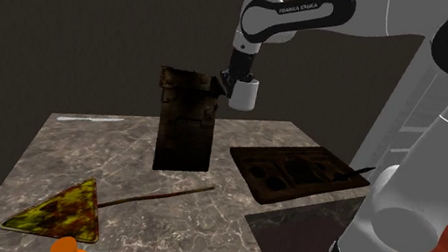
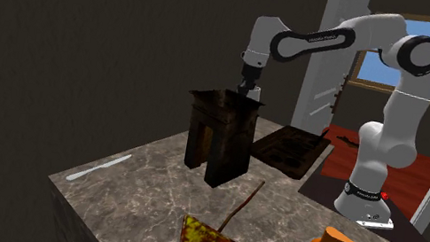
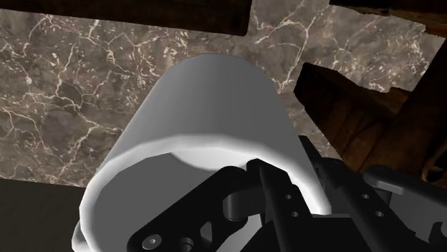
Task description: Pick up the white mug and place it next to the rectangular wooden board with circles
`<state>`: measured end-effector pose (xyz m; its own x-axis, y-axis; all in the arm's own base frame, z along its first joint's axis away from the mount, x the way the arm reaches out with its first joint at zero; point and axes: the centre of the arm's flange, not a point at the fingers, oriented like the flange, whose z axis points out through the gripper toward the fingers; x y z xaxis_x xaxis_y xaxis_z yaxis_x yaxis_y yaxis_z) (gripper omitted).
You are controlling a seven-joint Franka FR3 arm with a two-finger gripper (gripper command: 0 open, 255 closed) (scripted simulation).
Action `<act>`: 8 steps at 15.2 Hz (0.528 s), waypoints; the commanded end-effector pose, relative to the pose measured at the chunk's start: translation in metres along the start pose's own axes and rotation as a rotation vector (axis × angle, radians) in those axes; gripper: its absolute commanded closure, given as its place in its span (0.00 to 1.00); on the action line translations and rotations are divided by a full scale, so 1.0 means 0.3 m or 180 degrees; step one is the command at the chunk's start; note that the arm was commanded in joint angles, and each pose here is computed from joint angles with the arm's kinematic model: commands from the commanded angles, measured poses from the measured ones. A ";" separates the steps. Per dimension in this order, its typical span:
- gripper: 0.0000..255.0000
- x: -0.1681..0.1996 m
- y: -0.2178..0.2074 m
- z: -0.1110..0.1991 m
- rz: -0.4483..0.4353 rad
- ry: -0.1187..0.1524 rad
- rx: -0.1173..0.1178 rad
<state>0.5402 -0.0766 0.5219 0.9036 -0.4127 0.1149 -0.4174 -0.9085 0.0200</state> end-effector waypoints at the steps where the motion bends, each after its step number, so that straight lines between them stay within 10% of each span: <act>1: 1.00 0.027 0.083 0.010 -0.0006 0.0003 0.0001; 8: 1.00 0.114 0.379 0.025 -0.0006 0.0003 0.0001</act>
<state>0.5265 -0.1802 0.5196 0.9033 -0.4134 0.1150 -0.4181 -0.9082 0.0193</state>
